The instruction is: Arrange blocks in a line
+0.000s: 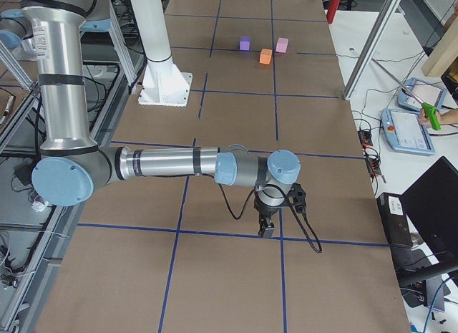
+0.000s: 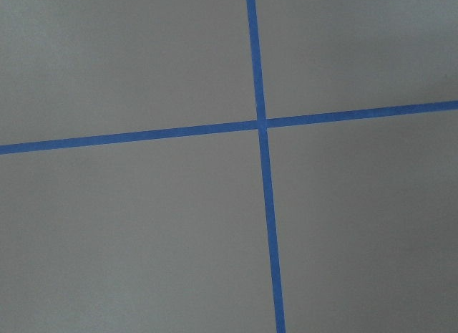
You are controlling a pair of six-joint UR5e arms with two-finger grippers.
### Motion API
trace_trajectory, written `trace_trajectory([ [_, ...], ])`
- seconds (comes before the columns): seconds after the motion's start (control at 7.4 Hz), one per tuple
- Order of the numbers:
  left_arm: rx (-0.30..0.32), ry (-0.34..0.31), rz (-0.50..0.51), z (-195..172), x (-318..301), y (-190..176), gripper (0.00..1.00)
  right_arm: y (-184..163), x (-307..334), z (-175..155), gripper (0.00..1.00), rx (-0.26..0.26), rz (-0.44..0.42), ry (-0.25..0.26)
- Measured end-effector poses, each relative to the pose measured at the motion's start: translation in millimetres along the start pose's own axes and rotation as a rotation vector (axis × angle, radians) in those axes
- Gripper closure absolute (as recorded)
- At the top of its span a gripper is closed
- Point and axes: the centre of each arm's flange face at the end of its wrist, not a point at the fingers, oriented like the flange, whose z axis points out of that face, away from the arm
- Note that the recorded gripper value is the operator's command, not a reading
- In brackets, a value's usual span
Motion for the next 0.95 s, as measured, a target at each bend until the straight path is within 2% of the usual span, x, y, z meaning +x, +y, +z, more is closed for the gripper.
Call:
trace_trajectory([
  [0.27,0.005,0.022,-0.043,-25,100,-34,0.00,0,0,0,0.00,0.000,0.000,0.000],
  [0.41,-0.002,0.041,-0.069,-25,157,-51,0.00,0,0,0,0.00,0.000,0.000,0.000],
  [0.68,-0.038,0.079,-0.083,-6,272,-82,0.00,0,0,0,0.00,0.000,0.001,0.000],
  [0.95,-0.103,0.085,-0.069,38,361,-99,0.00,0,0,0,0.00,0.000,0.000,0.000],
])
